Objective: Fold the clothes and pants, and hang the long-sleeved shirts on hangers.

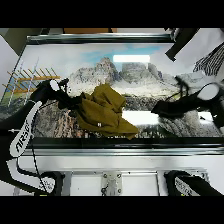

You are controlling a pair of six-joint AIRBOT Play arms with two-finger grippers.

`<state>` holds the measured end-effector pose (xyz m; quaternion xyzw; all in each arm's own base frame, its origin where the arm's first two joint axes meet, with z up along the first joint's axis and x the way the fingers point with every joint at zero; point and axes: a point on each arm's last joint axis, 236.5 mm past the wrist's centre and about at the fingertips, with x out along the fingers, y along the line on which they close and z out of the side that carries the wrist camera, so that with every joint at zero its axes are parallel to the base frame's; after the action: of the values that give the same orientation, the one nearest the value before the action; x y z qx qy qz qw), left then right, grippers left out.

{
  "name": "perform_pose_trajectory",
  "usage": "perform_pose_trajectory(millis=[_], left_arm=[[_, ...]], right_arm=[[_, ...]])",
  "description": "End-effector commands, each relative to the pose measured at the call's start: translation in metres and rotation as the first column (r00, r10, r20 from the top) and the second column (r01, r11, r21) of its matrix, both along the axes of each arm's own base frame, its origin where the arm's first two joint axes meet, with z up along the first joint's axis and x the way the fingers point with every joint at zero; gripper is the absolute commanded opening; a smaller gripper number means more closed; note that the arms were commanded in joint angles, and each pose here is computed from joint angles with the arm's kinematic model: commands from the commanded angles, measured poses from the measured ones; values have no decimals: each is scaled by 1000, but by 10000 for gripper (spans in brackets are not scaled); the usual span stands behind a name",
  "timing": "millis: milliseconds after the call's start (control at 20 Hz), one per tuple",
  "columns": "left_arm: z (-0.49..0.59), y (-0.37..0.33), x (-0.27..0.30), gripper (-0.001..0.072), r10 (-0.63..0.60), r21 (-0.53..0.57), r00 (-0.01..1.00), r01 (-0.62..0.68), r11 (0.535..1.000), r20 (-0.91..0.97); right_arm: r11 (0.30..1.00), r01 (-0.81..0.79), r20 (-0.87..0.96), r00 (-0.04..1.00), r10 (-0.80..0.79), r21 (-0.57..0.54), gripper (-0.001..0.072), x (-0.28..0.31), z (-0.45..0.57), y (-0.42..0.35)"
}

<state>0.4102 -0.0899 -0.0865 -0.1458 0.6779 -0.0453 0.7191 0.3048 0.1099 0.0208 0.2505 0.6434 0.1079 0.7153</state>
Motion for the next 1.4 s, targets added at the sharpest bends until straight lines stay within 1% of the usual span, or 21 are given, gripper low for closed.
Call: perform_pose_trajectory(millis=[0, 100, 200, 450, 600, 650, 700, 850, 1050, 1100, 1150, 1200, 1250, 1300, 1350], left_arm=[[13, 1, 3, 12, -6, 5, 999, 6, 1000, 35], [12, 1, 0, 12, -13, 5, 1000, 13, 1000, 24], [12, 1, -1, 12, -18, 5, 1000, 18, 1000, 20], [12, 1, -1, 12, -18, 5, 1000, 18, 1000, 18], [12, 1, -1, 12, -28, 7, 999, 28, 1000, 21], [12, 1, -1, 12, -28, 7, 999, 28, 1000, 21], [12, 1, -1, 12, -28, 7, 999, 28, 1000, 21], [12, 1, -2, 12, -36, 7, 999, 36, 999, 22], [12, 1, -2, 12, -51, 9, 998, 51, 999, 24], [13, 1, -2, 12, -51, 8, 998, 51, 999, 26], [14, 1, -1, 13, -51, 8, 998, 51, 999, 29], [18, 1, 0, 12, -51, 9, 998, 50, 999, 41], [28, 1, 2, 13, -52, 8, 996, 51, 999, 67], [46, 1, 8, 13, -56, 9, 992, 55, 998, 115], [71, -1, 17, 13, -69, 10, 981, 69, 998, 179]], right_arm=[[964, 235, -218, 954, -205, 121, 526, -37, -63, 51], [922, 332, -263, 924, -276, 200, 527, -41, -71, 79], [896, 369, -270, 914, -302, 247, 527, -40, -72, 98], [866, 433, -232, 895, -381, 252, 527, -27, -75, 115], [872, 426, -257, 894, -366, 241, 532, -33, -80, 119], [874, 422, -265, 895, -359, 241, 618, -35, -80, 121], [875, 420, -268, 895, -356, 241, 720, -36, -80, 121], [878, 420, -265, 895, -359, 229, 720, -36, -84, 119], [875, 447, -262, 881, -394, 185, 720, -28, -107, 112], [880, 439, -243, 887, -392, 183, 672, -25, -109, 111], [895, 404, -197, 909, -368, 189, 361, -20, -108, 110], [910, 362, -144, 930, -338, 200, 135, -15, -103, 109], [923, 318, -76, 948, -309, 219, 43, -6, -91, 108], [931, 274, 8, 959, -284, 242, 16, 8, -71, 104], [937, 225, 113, 959, -262, 266, 15, 28, -41, 96]])
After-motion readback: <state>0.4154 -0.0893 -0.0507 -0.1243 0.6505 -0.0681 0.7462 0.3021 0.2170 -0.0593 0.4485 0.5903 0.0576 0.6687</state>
